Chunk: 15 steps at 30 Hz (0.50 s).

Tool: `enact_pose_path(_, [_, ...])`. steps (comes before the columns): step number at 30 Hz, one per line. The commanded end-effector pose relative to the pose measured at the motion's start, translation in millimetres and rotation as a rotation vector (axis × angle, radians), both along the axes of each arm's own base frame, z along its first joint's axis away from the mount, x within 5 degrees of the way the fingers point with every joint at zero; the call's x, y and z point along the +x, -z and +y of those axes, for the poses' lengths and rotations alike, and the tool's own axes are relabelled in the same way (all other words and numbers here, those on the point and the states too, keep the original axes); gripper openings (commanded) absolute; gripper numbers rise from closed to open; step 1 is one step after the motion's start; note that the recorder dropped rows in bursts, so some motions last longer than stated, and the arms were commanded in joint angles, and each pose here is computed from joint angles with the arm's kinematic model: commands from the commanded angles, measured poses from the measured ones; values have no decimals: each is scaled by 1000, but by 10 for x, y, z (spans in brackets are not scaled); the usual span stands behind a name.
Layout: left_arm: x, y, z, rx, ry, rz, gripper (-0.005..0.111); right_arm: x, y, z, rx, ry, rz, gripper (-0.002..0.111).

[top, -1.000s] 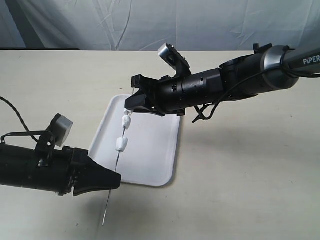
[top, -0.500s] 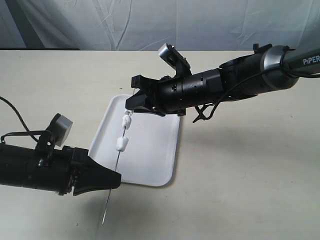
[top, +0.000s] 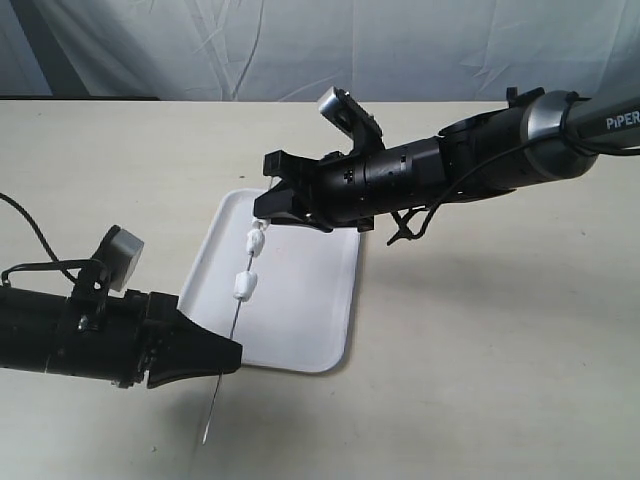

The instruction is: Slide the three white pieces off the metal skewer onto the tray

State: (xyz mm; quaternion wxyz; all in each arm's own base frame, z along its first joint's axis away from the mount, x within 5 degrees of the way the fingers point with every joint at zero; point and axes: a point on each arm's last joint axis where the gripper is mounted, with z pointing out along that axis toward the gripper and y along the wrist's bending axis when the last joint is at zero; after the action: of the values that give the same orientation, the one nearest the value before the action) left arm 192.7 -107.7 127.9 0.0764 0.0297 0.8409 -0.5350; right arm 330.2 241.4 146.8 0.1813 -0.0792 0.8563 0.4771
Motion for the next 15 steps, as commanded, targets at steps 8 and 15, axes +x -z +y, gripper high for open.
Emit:
enact_pose_path(8, [-55, 30, 17, 7, 7, 16, 0, 26, -13, 6, -22, -26, -71, -1])
enact_pose_path(15, [-406, 137, 57, -7, 1, 56, 0, 154, -132, 38, -29, 5, -129, -1])
